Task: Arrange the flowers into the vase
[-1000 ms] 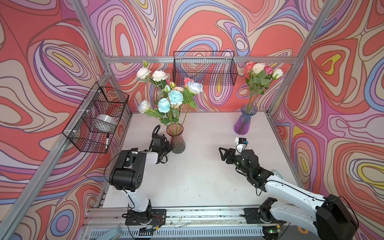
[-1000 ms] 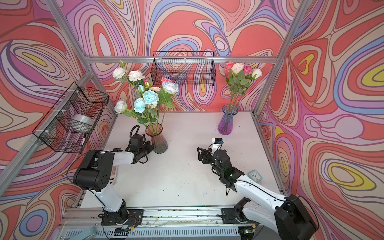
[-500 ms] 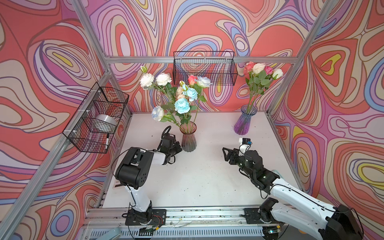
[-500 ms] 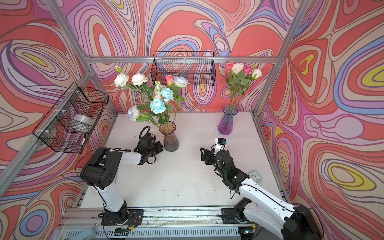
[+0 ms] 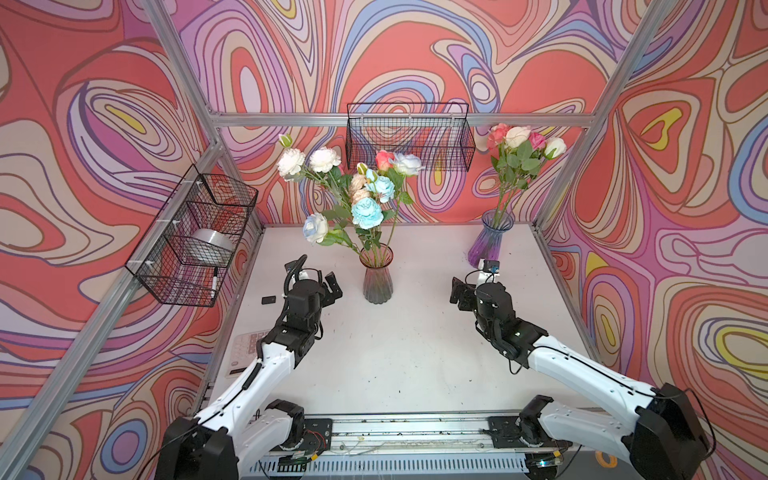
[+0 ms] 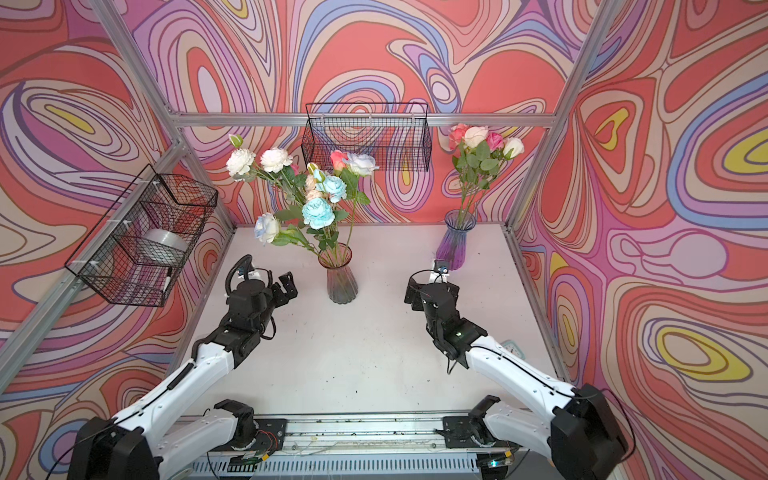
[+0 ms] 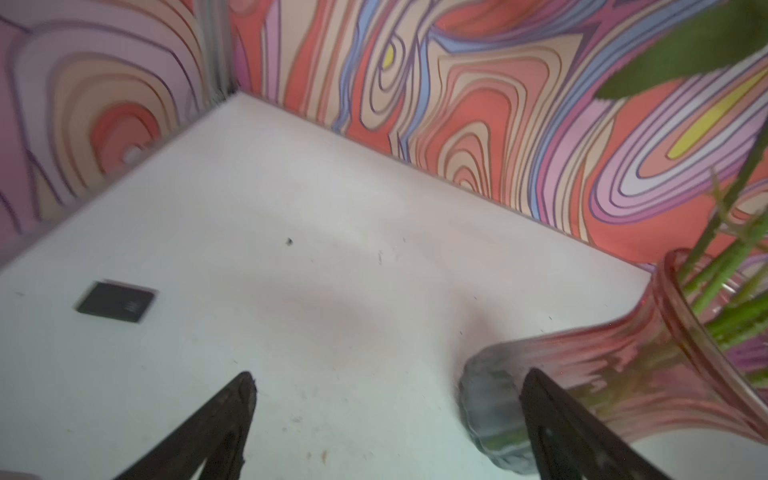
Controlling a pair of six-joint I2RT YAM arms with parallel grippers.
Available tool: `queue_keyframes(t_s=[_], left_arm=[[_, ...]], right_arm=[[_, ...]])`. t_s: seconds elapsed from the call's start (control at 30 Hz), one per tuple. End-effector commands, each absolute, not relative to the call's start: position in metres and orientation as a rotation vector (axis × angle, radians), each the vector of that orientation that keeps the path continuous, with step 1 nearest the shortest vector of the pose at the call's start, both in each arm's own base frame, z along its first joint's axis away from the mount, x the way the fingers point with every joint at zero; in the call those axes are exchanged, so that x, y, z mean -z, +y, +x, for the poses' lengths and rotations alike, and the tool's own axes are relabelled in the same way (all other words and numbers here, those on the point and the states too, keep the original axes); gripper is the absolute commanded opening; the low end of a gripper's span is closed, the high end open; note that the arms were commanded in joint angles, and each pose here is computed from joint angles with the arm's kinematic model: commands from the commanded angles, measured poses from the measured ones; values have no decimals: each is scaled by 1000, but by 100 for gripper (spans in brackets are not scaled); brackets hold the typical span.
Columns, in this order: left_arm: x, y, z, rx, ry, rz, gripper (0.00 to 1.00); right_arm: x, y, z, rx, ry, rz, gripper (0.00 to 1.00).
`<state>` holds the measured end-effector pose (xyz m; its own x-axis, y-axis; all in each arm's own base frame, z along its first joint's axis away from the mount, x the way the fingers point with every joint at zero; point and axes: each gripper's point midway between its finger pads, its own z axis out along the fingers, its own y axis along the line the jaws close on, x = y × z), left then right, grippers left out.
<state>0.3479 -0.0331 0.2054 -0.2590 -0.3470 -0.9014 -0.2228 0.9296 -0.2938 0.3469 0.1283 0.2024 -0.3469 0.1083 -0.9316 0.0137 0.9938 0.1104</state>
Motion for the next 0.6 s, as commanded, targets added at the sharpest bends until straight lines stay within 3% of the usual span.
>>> queue_keyframes(t_s=[0.0, 0.13, 0.3, 0.5, 0.57], left_arm=[[-192, -11, 341, -195, 1767, -145, 100], [-172, -3, 340, -232, 1628, -71, 100], [-127, 14, 355, -177, 1775, -116, 100], [-101, 21, 370, -119, 1771, -130, 100], [-95, 20, 374, -113, 1872, -133, 100]], right_arm=[[-211, 127, 362, 68, 1815, -161, 98], [-208, 97, 376, 127, 1707, -217, 98], [-169, 49, 396, 127, 1762, -147, 98], [-120, 23, 406, 81, 1729, -53, 98], [-110, -3, 403, 108, 1718, 91, 98]])
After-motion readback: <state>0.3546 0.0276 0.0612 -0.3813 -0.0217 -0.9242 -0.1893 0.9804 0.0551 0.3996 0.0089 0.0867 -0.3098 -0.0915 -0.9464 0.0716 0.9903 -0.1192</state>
